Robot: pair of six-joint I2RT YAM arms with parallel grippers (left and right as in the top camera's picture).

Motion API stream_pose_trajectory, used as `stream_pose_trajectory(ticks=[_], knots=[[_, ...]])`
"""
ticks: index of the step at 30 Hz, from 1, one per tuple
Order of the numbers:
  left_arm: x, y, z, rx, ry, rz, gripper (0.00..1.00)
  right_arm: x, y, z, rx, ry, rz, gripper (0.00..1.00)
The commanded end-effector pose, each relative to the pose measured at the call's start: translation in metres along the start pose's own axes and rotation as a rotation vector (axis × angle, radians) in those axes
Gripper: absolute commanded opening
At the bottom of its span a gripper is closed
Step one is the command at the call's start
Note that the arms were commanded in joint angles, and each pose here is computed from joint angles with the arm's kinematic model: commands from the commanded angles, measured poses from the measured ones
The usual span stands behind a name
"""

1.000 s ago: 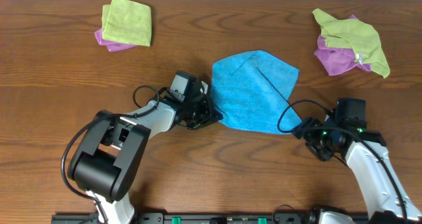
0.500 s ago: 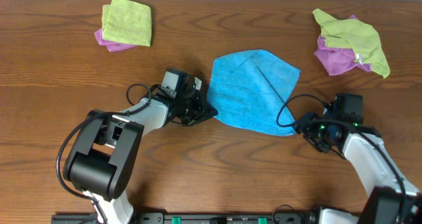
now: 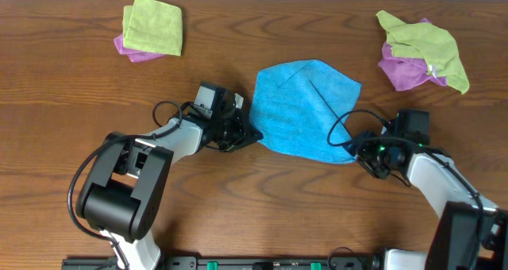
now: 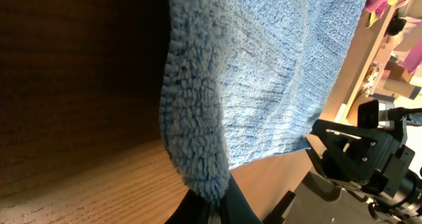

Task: Fold the cloth
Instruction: 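Grasp the blue cloth's lower-left and lower-right corners with both grippers, then lift both corners and carry them up over the cloth's far edge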

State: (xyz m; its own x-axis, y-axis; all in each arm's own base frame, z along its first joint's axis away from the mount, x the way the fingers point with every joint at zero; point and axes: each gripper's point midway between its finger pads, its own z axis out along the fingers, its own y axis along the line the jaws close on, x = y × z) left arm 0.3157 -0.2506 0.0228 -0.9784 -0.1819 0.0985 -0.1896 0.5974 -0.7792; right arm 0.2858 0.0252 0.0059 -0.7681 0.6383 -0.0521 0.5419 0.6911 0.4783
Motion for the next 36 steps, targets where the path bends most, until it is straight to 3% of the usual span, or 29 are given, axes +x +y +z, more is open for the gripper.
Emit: stream_pose_trajectory(ticks=[1,4,9,14,24,36], knots=[[-0.001,-0.009,-0.005,0.022,-0.004,0.037,0.06,0.006,-0.002,0.008,0.013,0.024,0.028,0.51],[0.000,-0.009,-0.005,0.022,-0.003,0.037,0.06,0.006,0.001,0.009,0.006,0.019,0.025,0.48],[-0.002,-0.008,-0.007,0.026,-0.006,0.033,0.06,0.004,-0.002,0.009,0.022,0.008,0.040,0.18],[-0.002,-0.010,-0.008,0.040,0.003,0.049,0.05,0.006,0.001,0.014,0.009,-0.006,0.033,0.01],[-0.012,-0.021,-0.034,0.125,-0.009,0.099,0.06,0.003,0.034,-0.015,-0.114,-0.061,-0.068,0.01],[-0.020,-0.106,-0.136,0.250,-0.272,0.238,0.06,0.003,0.142,-0.126,-0.486,-0.283,-0.238,0.01]])
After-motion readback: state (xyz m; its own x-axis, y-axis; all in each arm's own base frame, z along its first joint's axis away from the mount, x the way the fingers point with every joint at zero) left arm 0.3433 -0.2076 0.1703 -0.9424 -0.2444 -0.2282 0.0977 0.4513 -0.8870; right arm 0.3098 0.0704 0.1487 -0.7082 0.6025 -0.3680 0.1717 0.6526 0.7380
